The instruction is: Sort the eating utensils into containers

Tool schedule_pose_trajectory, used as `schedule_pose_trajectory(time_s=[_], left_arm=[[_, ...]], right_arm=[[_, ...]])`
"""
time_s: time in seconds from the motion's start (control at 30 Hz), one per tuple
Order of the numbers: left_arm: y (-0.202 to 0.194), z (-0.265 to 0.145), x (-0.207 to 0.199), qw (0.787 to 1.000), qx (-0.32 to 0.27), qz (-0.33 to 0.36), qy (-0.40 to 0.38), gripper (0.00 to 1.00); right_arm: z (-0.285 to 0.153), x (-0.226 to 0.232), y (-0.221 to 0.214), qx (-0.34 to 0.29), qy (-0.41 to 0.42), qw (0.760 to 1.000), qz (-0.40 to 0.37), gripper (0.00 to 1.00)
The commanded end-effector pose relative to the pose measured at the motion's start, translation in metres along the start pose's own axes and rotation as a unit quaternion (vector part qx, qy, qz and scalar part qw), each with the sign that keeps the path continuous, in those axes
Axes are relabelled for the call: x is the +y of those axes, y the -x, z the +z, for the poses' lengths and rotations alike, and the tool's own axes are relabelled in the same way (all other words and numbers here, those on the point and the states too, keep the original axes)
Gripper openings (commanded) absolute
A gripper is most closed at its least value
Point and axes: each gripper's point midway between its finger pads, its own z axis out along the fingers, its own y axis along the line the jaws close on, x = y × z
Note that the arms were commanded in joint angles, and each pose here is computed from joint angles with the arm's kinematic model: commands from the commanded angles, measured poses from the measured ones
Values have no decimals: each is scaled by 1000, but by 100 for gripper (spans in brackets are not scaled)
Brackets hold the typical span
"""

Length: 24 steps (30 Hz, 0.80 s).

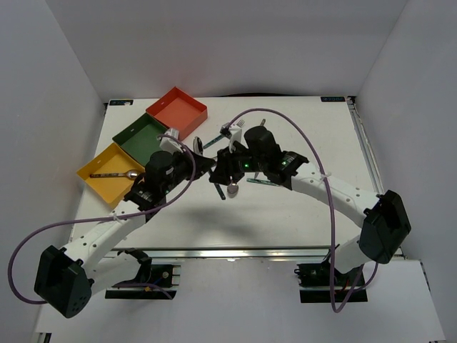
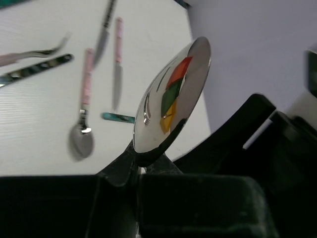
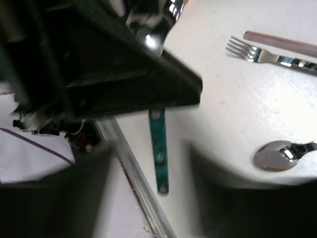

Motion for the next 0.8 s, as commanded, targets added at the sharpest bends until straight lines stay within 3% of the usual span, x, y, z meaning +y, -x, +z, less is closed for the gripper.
schedule_pose_trajectory(time_s=[0.0, 0.1, 0.13, 0.23, 0.3, 0.5, 0.67, 0.77], left_arm=[[27, -8, 42, 992, -59, 14, 111, 0], [59, -20, 57, 980, -101, 12, 171, 0], [62, -30, 74, 972, -97, 10, 216, 0], [111, -69, 114, 937, -159, -14, 311, 0], [145, -102, 146, 901, -217, -28, 375, 0], [193, -165, 222, 810, -258, -65, 522, 0], [219, -188, 265, 772, -262, -98, 571, 0], [228, -186, 279, 768, -265, -109, 573, 0]], right_arm=[[-13, 12, 24, -54, 13, 998, -4, 86], [-16, -5, 20, -58, -16, 998, 13, 89], [-18, -11, 18, -55, -29, 998, 18, 89], [-39, -42, 13, -61, -90, 993, 35, 89], [-48, -54, 8, -68, -106, 991, 47, 89], [-70, -74, -13, -63, -142, 986, 57, 89], [-81, -79, -26, -58, -153, 986, 47, 89], [-83, -84, -32, -51, -159, 985, 40, 89]])
